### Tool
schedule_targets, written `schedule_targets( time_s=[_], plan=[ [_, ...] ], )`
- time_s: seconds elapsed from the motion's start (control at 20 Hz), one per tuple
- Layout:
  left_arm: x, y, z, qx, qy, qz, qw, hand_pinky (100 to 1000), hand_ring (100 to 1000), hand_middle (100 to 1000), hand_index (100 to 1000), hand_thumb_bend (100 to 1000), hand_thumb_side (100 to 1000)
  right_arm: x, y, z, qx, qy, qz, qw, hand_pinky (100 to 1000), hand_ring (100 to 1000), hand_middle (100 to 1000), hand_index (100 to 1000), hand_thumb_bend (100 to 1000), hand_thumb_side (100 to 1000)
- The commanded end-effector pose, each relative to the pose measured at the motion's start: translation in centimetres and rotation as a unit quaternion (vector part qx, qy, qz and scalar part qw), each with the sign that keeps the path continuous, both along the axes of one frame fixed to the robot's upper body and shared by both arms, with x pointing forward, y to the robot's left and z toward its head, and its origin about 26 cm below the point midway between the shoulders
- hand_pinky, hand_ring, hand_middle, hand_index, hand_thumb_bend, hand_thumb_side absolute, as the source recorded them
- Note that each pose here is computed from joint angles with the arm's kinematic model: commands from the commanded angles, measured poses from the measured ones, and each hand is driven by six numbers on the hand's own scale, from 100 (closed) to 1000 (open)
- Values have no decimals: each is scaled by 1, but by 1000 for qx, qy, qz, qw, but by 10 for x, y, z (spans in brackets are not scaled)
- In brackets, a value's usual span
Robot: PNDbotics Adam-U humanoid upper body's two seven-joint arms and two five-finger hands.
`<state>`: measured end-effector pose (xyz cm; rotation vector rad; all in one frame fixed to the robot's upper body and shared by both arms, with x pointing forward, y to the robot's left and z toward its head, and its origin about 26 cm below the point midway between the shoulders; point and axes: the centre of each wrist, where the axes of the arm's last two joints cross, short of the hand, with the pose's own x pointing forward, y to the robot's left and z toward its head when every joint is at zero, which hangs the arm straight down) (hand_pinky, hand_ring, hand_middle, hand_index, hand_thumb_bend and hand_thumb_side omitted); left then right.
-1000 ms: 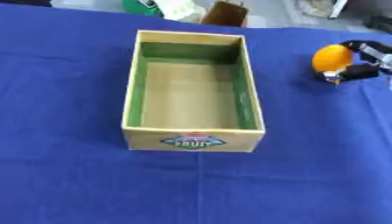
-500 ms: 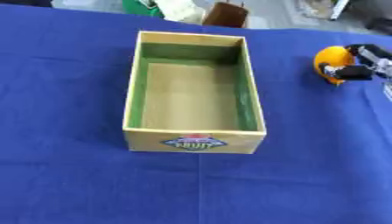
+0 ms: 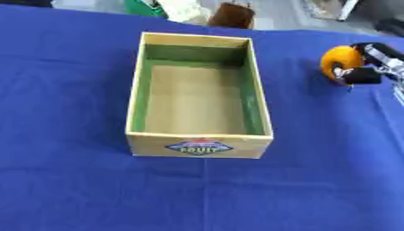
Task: Pick up objects on the table and place them in the box.
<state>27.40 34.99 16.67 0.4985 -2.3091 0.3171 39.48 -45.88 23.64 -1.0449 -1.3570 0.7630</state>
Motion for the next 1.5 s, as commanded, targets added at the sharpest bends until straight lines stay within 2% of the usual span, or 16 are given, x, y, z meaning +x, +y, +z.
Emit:
schedule_targets(
  time_s=[0.05, 0.35, 0.7, 0.9, 1.1, 1.3, 1.35, 1.4, 1.5],
  plan=[
    [-2, 0, 8, 8, -11, 1, 1000, 625, 534, 493, 629, 100, 887, -8, -10, 25, -8, -43, -20, 999, 792, 866, 644, 740, 100, 363],
    [-2, 0, 8, 7, -9, 1, 1000, 625, 533, 492, 629, 100, 883, -15, 0, 37, -10, -97, -25, 995, 748, 828, 571, 670, 100, 387],
    [-2, 0, 9, 5, -8, 1, 1000, 622, 532, 492, 630, 100, 880, -28, 22, 57, -39, -156, -8, 987, 734, 808, 562, 658, 100, 420],
    [-2, 0, 9, 4, -7, 1, 1000, 621, 532, 492, 629, 100, 879, -37, 41, 75, -55, -191, 29, 980, 732, 801, 564, 659, 100, 445],
    [-2, 0, 10, 4, -5, -1, 1000, 621, 532, 493, 627, 100, 877, -46, 67, 94, -70, -233, 82, 967, 725, 791, 562, 655, 100, 458],
    [-2, -1, 10, 4, -5, -3, 1000, 621, 531, 493, 626, 100, 875, -55, 96, 107, -76, -253, 129, 956, 722, 788, 564, 655, 100, 464],
    [-2, -1, 10, 4, -5, -3, 1000, 621, 531, 493, 626, 100, 875, -58, 102, 110, -75, -255, 137, 954, 722, 788, 564, 655, 100, 494],
    [-2, -1, 11, 4, -4, -4, 1000, 620, 531, 493, 626, 100, 875, -60, 111, 112, -73, -257, 148, 952, 722, 789, 564, 655, 100, 466],
    [-1, -1, 11, 4, -4, -6, 1000, 620, 531, 493, 626, 100, 873, -64, 127, 115, -67, -257, 168, 949, 723, 789, 563, 655, 100, 472]
  ],
)
